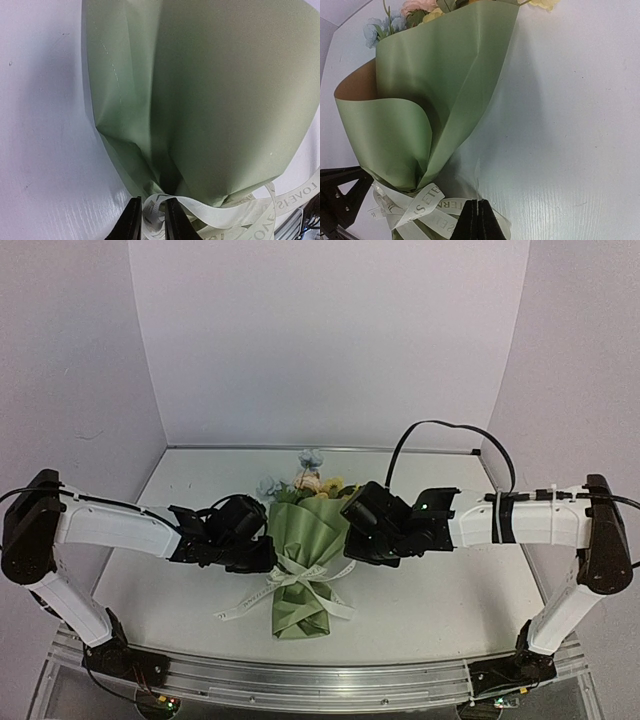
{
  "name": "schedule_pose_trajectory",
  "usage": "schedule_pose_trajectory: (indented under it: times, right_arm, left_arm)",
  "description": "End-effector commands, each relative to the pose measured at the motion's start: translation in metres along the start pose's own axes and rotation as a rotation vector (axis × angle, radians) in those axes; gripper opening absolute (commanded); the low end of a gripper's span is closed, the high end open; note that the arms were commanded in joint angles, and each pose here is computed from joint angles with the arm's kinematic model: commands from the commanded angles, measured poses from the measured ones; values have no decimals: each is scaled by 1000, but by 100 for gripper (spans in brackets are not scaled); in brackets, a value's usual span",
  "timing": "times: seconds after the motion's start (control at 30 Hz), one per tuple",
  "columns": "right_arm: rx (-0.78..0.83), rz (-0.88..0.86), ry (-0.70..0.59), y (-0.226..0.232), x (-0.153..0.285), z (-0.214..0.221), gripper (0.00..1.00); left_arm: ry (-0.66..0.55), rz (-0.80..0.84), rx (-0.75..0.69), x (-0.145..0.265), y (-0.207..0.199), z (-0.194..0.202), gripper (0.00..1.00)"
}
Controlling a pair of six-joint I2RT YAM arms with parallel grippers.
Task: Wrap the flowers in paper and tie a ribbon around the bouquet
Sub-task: Cross the half-tied ribbon over the folded bouquet.
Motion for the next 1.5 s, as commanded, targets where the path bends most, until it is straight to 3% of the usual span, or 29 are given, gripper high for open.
schedule_pose_trajectory:
  times: [0.0, 0.77, 1.23, 1.47]
  right_arm:
    - [16, 24, -13, 1, -1, -3, 0]
    - [14, 38, 1, 0, -6, 2, 0]
    - [11, 49, 6, -9, -4, 7, 0]
    - [23, 74, 20, -17, -7, 16, 0]
  left_arm:
    - [18, 25, 3, 1, -1, 1, 21]
    - [120, -2, -71, -7, -5, 10, 30]
    - [10, -54, -52, -9, -13, -12, 10]
    - [-77, -37, -27, 9, -11, -22, 7]
Point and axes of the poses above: each gripper's point midway between its finger pads, its own x axis back along the fingers, its own y axis along the line the jaws close on, z = x × y, the point moved 6 cm from there along x, back along the fingers, and after that the axes turned 10 degrees about x, right-handed, at the moved point
